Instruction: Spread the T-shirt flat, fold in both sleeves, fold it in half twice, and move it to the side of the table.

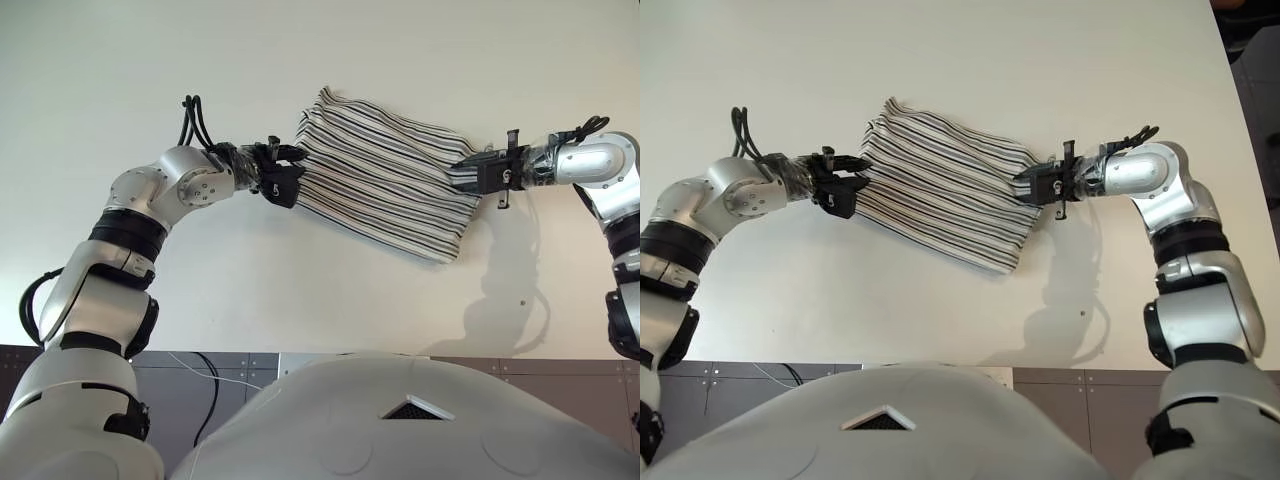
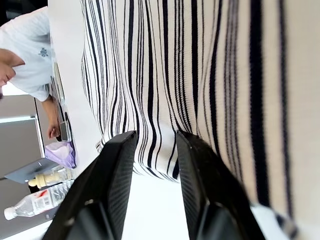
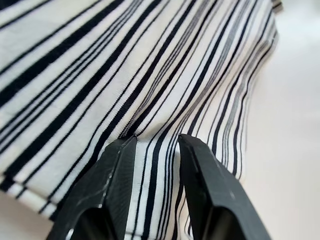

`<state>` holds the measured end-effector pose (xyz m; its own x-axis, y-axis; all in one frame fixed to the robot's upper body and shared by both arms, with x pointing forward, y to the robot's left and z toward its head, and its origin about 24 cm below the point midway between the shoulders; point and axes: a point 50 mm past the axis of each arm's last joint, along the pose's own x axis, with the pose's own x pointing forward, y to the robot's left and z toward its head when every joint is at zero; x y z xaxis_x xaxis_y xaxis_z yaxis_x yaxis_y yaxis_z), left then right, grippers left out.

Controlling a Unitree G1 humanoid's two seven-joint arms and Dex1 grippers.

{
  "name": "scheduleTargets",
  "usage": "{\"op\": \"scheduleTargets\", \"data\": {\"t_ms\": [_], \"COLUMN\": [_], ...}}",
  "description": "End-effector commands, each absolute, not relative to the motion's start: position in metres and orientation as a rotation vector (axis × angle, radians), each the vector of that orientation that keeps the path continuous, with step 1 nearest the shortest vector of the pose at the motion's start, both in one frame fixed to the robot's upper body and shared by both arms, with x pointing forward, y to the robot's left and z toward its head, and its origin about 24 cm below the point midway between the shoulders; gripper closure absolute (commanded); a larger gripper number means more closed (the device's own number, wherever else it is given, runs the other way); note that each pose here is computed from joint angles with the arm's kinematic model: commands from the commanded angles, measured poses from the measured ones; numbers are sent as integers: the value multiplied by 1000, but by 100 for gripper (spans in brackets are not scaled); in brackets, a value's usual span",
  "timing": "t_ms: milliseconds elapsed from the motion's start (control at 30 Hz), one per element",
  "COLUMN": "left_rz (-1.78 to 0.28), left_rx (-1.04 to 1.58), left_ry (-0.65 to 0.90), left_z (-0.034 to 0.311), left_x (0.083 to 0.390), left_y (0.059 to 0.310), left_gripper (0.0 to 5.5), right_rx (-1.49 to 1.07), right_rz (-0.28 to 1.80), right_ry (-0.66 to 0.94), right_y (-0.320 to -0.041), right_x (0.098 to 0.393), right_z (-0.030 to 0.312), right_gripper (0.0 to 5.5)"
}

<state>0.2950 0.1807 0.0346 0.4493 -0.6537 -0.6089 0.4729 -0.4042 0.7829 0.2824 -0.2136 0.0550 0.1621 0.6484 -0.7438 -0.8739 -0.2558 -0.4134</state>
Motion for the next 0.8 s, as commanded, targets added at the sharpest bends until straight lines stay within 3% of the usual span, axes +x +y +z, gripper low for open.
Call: {"op": "scheduleTargets", "data": {"t_ms": [33,167,333,467,567,667,800], "left_rz": [-1411,-1201,-911,-949,-1044,-1073,-1110], "left_rx": [1795,1934,1705,1313,1150,1079,1111], "left_ry": [-266,-537,-563,-526,-394,-218,8], "left_z": [16,39,79,72,46,25,2], "left_x": [297,332,352,314,258,219,201], "left_y": [179,159,162,153,144,140,134], "left_gripper": [404,404,404,404,404,404,404], "right_rx": [-875,-709,-716,-885,-967,-1074,-1240], "right_rz": [1786,1827,1692,1459,1426,1430,1513], "right_ry": [423,362,283,238,262,281,296], "right_y": [-184,-143,-145,-175,-196,-211,-226], "right_x": [236,228,242,270,270,265,251], "right_z": [64,79,114,107,85,64,44], "right_gripper": [397,397,397,397,397,397,397]}}
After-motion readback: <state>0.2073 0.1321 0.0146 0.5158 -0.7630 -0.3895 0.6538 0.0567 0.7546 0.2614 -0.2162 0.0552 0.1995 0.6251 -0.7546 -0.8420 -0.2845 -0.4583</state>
